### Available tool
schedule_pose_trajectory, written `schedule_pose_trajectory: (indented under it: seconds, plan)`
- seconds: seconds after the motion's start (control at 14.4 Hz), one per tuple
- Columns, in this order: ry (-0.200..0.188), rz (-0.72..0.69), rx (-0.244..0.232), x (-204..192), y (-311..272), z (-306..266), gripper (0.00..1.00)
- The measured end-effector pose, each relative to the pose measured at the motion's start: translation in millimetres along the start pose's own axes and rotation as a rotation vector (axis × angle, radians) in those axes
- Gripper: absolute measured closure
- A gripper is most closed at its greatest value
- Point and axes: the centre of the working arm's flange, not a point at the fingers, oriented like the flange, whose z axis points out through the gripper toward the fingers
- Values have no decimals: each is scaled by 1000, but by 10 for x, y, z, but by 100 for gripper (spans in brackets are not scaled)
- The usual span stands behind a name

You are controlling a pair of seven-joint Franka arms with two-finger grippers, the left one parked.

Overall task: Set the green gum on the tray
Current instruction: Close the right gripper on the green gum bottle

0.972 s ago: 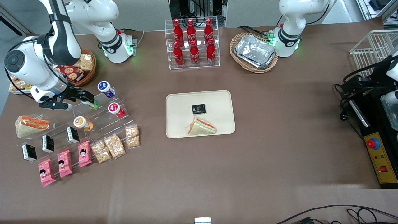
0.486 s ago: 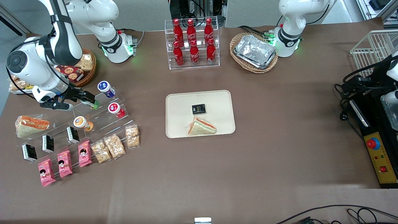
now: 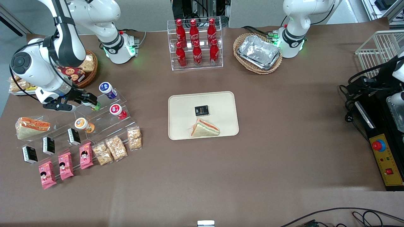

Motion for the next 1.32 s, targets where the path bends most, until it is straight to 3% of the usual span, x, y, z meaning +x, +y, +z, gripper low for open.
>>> schedule_pose_trajectory:
  seconds: [0.14,0.28,0.56,0.97,1.32]
  plan:
    - [0,2,0,-2,-18,-1,19]
    - [2,9,-1,-9,-83,-7,31]
    - [2,10,-2,-16,-144,-7,42]
    - [14,-1,1,-28,-136,-104,42]
    - [-2,-52,7,5,-103,-943,42]
